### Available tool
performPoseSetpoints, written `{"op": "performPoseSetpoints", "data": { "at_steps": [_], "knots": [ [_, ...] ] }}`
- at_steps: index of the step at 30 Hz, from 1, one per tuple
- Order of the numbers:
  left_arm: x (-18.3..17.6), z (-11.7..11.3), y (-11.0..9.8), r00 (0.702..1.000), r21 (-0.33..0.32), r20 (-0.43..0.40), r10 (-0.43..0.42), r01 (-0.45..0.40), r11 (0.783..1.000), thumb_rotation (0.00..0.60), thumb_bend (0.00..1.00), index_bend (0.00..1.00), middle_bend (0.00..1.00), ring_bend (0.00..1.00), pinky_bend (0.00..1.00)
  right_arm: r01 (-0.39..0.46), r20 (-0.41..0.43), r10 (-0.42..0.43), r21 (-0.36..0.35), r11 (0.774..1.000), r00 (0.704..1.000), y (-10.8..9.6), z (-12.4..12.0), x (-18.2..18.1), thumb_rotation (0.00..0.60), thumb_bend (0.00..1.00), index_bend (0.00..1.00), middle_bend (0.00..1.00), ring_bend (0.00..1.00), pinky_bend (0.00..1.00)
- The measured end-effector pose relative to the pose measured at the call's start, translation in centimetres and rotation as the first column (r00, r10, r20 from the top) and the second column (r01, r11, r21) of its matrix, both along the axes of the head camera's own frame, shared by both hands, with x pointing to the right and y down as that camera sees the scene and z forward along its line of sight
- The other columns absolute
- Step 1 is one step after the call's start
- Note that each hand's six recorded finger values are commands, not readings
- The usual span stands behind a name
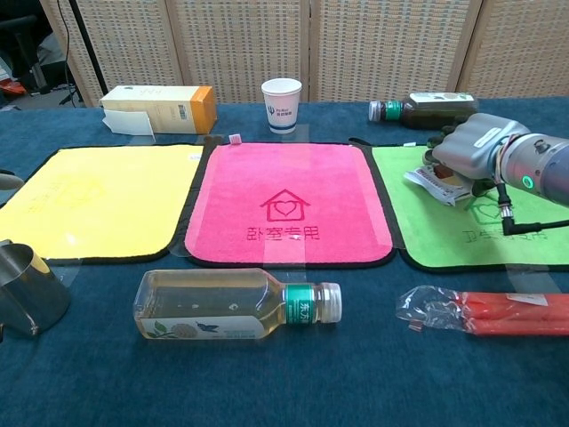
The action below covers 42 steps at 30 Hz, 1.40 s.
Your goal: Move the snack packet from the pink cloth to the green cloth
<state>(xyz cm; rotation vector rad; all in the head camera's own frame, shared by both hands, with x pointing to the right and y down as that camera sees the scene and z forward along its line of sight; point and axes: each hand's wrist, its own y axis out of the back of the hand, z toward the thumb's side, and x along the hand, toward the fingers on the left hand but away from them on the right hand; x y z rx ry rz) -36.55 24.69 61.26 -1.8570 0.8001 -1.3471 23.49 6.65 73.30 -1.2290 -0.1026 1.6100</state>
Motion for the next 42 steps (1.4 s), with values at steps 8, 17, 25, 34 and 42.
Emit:
{"op": "performPoseSetpoints", "data": {
  "at_steps": [8,17,25,34,42],
  "knots": [
    [-0.1,0.0,-0.1,1.0,0.004,0.002,-0.005,0.005,1.0,0.6,0.04,0.0,0.0,0.0,0.0,0.002,0.007,-0.002,0.005,1.0,1.0,-0.1,-0.2,-0.1,0.6,0.83,0.14,0.07,0.0,0.03],
    [-0.4,0.0,-0.3,1.0,0.01,0.007,-0.013,0.013,1.0,0.6,0.04,0.0,0.0,0.0,0.0,0.016,0.048,-0.018,0.045,0.999,0.999,-1.3,-1.6,-1.9,0.6,0.82,0.14,0.07,0.0,0.03],
    [-0.8,-0.1,-0.5,1.0,0.017,0.01,-0.025,0.025,1.0,0.6,0.04,0.0,0.0,0.0,0.0,-0.021,0.165,0.008,0.081,0.996,0.986,-2.0,-4.7,-2.8,0.6,0.78,0.14,0.07,0.0,0.03],
    [-1.3,0.2,-0.9,0.999,0.025,0.029,-0.046,0.045,0.999,0.6,0.04,0.0,0.0,0.0,0.0,-0.114,0.402,0.058,0.117,0.987,0.914,0.9,-9.9,-0.6,0.6,0.57,0.14,0.05,0.0,0.03],
    [-1.5,-0.3,-1.4,0.997,0.068,0.03,-0.07,0.068,0.995,0.6,0.04,0.0,0.0,0.0,0.0,-0.292,0.594,0.16,0.133,0.947,0.788,6.7,-14.0,6.0,0.6,0.25,0.11,0.0,0.0,0.03]
  ]
}}
